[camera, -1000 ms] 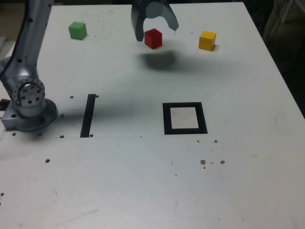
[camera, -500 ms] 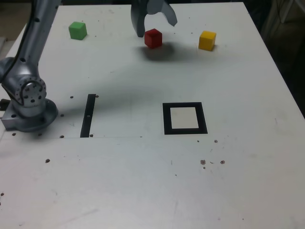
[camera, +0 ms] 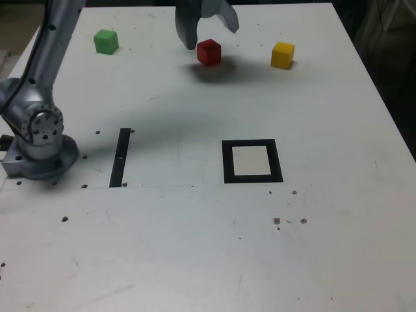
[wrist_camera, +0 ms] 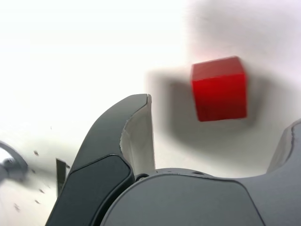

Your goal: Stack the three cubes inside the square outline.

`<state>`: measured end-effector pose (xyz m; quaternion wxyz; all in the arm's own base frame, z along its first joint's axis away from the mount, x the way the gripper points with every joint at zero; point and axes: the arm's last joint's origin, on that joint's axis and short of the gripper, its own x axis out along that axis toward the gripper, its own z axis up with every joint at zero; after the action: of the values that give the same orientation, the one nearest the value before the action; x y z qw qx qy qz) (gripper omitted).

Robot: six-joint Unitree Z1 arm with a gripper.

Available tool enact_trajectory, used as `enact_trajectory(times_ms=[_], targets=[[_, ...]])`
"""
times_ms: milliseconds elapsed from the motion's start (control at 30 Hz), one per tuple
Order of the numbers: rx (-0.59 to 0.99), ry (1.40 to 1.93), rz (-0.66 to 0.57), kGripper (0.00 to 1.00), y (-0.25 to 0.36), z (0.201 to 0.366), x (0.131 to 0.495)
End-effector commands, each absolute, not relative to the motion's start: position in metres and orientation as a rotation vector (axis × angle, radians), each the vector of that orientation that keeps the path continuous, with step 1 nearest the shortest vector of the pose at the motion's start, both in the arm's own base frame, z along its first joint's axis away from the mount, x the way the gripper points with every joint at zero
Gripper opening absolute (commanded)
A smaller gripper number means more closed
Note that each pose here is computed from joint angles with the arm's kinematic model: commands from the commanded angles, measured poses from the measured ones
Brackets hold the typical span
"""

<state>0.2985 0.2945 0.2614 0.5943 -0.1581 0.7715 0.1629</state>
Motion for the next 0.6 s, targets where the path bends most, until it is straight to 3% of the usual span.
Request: enact_trajectory(times_ms=[0, 233, 567], targets=[[-0.421, 1.785, 0.452, 0.95, 0.2945, 0.2675, 0.2953], [-0.479, 1.758, 0.491, 0.95, 0.2954, 0.2719, 0.2968], [-0.495, 1.772, 0.470, 0.95, 0.2970, 0.2621, 0.2997]])
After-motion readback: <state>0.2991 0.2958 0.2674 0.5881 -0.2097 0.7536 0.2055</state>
